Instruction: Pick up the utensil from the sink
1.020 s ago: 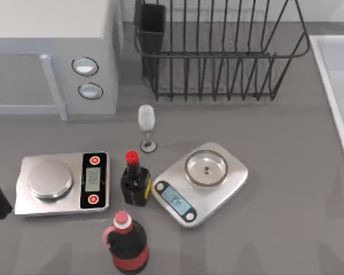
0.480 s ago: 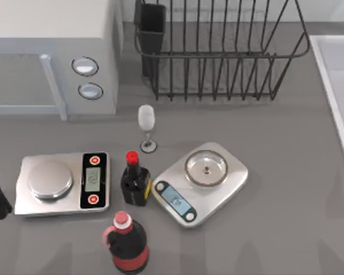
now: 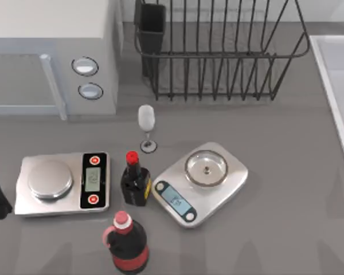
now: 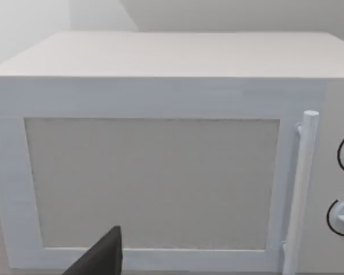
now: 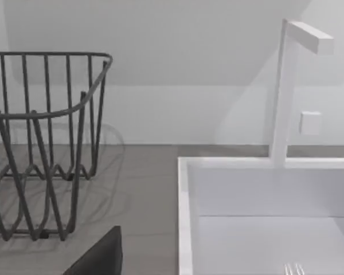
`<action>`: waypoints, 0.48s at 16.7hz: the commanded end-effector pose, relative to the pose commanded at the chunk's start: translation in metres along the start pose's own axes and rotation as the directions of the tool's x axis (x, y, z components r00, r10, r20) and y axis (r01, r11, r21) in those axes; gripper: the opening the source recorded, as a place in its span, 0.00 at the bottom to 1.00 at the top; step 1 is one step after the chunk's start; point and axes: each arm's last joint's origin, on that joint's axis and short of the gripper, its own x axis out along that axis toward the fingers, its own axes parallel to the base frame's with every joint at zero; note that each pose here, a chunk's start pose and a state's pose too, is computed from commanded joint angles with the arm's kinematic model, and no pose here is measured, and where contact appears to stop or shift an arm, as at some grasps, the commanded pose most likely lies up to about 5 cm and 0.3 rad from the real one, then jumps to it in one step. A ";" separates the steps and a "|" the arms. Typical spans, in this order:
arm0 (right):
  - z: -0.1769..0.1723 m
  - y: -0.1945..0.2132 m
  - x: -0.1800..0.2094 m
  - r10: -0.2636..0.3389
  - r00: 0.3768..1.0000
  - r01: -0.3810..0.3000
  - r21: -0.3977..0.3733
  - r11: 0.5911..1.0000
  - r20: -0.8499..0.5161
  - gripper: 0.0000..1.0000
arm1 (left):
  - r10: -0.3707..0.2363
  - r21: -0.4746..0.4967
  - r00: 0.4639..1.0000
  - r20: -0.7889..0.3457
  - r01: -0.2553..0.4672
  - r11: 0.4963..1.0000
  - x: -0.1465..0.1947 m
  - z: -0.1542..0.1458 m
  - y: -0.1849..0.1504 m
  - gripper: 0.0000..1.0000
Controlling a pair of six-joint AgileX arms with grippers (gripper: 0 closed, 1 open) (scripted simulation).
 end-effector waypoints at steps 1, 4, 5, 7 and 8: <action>0.003 0.000 0.000 -0.002 1.000 0.002 -0.002 1.000 -0.012 1.00 | 0.000 0.000 1.000 0.000 0.000 1.000 0.000 0.000 0.000 1.00; 0.022 -0.001 0.003 -0.015 0.996 0.013 -0.014 1.000 -0.086 1.00 | 0.000 0.000 1.000 0.000 0.000 1.000 0.000 0.000 0.000 1.00; 0.032 -0.002 0.006 -0.021 0.992 0.018 -0.021 1.000 -0.122 1.00 | 0.000 0.000 1.000 0.000 0.000 1.000 0.000 0.000 0.000 1.00; 0.053 -0.004 0.014 -0.035 0.978 0.028 -0.034 0.999 -0.208 1.00 | 0.000 0.000 1.000 0.000 0.000 1.000 0.000 0.000 0.000 1.00; 0.064 -0.005 0.021 -0.042 0.966 0.033 -0.042 0.999 -0.256 1.00 | 0.000 0.000 1.000 0.000 0.000 1.000 0.000 0.000 0.000 1.00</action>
